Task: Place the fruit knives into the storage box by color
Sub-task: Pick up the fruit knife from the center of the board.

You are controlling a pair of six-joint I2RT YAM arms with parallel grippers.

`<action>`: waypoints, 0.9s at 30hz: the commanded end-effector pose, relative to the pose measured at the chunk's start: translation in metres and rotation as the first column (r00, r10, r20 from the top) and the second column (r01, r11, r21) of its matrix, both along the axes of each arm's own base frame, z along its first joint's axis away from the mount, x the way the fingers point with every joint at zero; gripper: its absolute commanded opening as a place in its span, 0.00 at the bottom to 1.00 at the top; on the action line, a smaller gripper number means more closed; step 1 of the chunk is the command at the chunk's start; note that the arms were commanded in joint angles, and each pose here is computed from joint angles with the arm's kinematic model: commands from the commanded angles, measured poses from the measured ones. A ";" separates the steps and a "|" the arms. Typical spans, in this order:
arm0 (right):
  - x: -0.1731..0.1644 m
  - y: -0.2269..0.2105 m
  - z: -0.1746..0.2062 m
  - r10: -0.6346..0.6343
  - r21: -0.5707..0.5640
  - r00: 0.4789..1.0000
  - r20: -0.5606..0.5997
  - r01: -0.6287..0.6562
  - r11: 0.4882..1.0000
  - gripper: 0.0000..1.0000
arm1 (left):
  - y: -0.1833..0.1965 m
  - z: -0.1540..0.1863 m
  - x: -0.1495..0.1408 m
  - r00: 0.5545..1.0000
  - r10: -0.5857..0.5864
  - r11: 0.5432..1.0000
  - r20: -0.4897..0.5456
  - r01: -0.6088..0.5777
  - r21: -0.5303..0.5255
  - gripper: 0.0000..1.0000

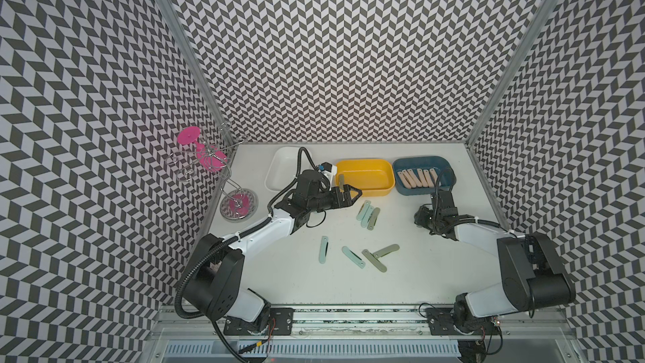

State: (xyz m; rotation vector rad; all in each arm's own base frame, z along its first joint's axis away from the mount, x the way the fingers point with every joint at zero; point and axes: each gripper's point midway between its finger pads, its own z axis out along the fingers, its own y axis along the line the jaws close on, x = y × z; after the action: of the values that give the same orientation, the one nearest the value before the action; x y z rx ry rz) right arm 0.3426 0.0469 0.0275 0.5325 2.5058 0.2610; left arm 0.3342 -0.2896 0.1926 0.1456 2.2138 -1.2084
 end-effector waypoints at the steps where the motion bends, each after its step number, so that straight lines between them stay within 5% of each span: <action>1: 0.006 -0.012 -0.004 -0.020 -0.077 0.999 -0.038 0.017 0.997 0.51 | -0.002 0.015 -0.002 0.999 -0.005 1.000 0.040 0.006 -0.018 1.00; 9: 0.027 -0.012 -0.010 0.013 -0.125 0.998 -0.066 -0.022 0.992 0.44 | -0.001 0.016 -0.002 0.999 -0.001 1.000 0.045 0.002 -0.014 1.00; 21: 0.005 0.003 -0.029 0.051 -0.127 0.993 -0.105 -0.064 0.990 0.30 | -0.001 0.015 -0.001 0.999 -0.002 1.000 0.044 0.003 -0.014 1.00; 27: 0.004 0.018 -0.031 0.096 -0.128 0.987 -0.126 -0.112 0.985 0.36 | 0.000 0.014 -0.002 0.999 0.000 1.000 0.044 0.001 -0.011 1.00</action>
State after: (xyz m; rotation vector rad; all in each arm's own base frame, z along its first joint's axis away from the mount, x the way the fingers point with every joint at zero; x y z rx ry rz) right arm 0.3733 0.0574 0.0227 0.3993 2.5172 0.1221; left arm 0.3325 -0.2906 0.1949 0.1522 2.2090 -1.2113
